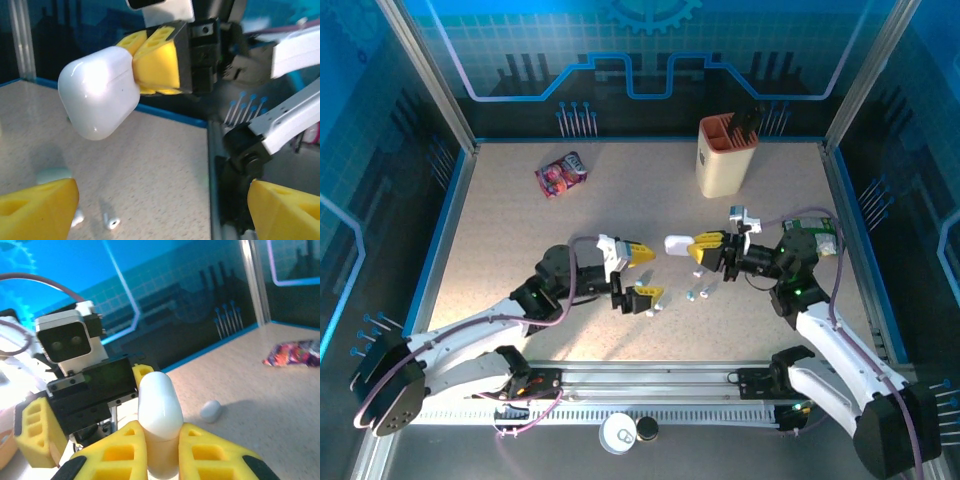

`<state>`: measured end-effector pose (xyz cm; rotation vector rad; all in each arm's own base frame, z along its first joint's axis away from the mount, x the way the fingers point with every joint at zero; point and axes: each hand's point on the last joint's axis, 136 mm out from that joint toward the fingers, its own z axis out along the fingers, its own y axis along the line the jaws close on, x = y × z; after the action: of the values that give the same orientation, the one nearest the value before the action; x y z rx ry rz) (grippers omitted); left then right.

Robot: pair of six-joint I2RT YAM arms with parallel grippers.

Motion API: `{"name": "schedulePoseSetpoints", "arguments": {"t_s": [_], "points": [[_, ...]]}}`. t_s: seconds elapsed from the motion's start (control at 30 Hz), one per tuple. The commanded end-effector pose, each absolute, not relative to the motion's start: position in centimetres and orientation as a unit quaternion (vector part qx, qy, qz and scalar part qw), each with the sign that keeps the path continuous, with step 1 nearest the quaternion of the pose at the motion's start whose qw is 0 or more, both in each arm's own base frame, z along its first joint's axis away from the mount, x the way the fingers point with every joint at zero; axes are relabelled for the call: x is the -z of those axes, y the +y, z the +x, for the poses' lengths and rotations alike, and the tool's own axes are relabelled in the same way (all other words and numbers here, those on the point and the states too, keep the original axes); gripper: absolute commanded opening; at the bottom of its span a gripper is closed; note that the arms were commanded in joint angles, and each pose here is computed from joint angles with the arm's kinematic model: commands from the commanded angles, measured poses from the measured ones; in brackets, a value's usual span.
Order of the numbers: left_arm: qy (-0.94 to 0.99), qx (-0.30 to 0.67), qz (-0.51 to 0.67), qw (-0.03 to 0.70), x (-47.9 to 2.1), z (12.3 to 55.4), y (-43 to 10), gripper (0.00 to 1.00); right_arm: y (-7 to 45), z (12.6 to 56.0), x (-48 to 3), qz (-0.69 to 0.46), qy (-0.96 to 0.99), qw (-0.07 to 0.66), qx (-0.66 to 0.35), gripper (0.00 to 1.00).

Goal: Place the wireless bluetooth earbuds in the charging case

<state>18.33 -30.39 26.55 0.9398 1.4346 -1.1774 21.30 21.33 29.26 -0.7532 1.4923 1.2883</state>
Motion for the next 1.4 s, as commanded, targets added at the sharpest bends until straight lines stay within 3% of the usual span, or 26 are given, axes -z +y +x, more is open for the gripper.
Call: {"name": "schedulePoseSetpoints", "arguments": {"t_s": [0.0, 0.2, 0.67, 0.77, 0.87, 0.93, 1.0, 1.07, 1.37], "points": [[0.554, 0.530, 0.396, 0.506, -28.6, 16.8, -30.4, 0.85, 22.3, 18.5, -31.5, -0.372, 0.549, 0.495, -0.562, 0.14], [0.535, 0.548, 0.404, 0.501, -29.1, 16.9, -31.3, 0.74, 23.6, 17.8, -31.5, -0.399, 0.540, 0.478, -0.567, 0.14], [0.528, 0.567, 0.385, 0.501, -29.6, 17.5, -31.8, 0.35, 24.5, 17.9, -30.4, -0.410, 0.555, 0.474, -0.547, 0.14], [0.530, 0.566, 0.384, 0.502, -29.5, 17.6, -31.8, 0.31, 24.6, 17.8, -30.2, -0.413, 0.557, 0.473, -0.544, 0.14], [0.533, 0.563, 0.386, 0.500, -29.2, 17.6, -31.8, 0.20, 24.5, 18.0, -30.1, -0.409, 0.561, 0.476, -0.541, 0.15], [0.536, 0.557, 0.388, 0.502, -28.9, 17.7, -31.8, 0.12, 24.5, 18.2, -30.2, -0.402, 0.564, 0.480, -0.538, 0.25], [0.538, 0.550, 0.391, 0.505, -28.6, 17.8, -31.8, 0.10, 24.4, 18.8, -30.2, -0.389, 0.576, 0.488, -0.528, 0.44], [0.541, 0.542, 0.396, 0.506, -28.4, 17.8, -31.7, 0.10, 24.2, 19.7, -29.9, -0.373, 0.600, 0.497, -0.503, 0.56], [0.550, 0.504, 0.430, 0.508, -27.0, 17.7, -31.5, 0.09, 22.8, 23.2, -29.3, -0.291, 0.682, 0.514, -0.430, 0.65]]}}
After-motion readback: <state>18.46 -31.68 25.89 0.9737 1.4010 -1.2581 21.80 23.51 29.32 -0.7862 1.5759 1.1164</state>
